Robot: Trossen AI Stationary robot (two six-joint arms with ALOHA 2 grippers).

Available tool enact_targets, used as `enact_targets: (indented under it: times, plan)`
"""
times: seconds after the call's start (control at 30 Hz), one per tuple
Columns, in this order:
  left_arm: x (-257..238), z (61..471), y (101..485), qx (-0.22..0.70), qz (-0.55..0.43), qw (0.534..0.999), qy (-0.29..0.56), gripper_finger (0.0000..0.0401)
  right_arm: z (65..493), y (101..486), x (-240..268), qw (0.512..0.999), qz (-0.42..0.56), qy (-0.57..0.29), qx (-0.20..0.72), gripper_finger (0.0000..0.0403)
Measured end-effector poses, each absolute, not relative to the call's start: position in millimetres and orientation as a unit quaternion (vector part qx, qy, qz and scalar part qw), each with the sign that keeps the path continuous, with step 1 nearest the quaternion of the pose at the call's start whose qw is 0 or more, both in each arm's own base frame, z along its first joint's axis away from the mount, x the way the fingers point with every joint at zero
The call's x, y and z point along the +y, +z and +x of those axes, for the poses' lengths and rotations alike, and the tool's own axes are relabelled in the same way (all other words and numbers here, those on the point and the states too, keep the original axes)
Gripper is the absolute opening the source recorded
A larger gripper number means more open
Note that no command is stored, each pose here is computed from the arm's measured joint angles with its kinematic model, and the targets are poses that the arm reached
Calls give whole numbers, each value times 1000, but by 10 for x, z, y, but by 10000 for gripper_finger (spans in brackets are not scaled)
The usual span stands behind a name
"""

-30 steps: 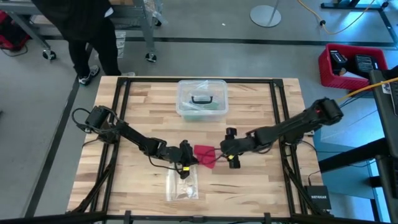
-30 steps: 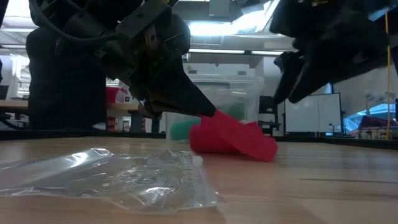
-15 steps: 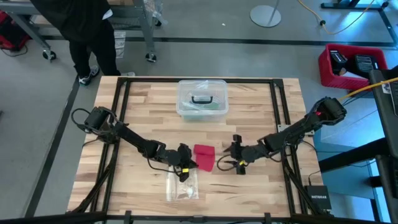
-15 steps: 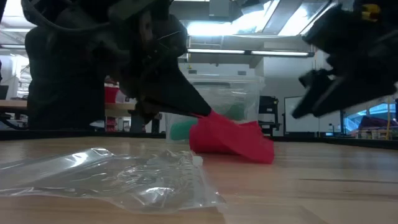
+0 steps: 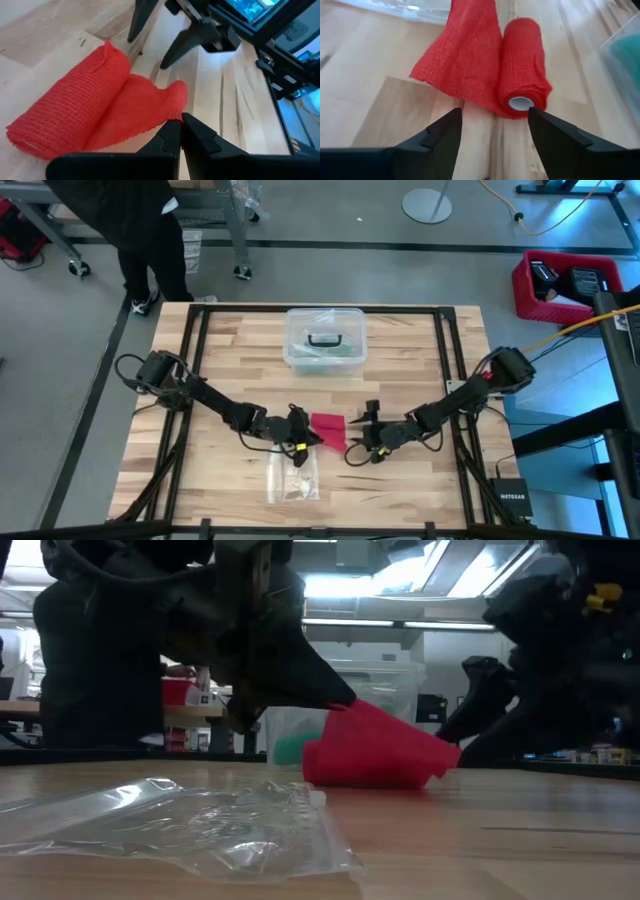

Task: Roll bandage
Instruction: Roll the red bandage

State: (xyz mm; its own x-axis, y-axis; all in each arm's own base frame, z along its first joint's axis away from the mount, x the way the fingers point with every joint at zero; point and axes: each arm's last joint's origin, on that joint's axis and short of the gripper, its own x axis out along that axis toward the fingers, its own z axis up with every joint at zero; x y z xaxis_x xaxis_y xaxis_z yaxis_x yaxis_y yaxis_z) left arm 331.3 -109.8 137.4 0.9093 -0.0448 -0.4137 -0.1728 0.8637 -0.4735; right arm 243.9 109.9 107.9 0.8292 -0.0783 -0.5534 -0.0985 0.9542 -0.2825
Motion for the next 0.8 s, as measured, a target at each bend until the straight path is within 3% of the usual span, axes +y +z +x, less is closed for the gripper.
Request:
enact_targets:
  times: [0.37,0.8]
  plan:
    - [-1087,3316,1373,209,-261,942,39,6,2529,965,1365,947,-164,32,273,231]
    - [-1086,3326,1396,194,-261,945,43,6,2637,1092,1412,962,-137,-15,234,231]
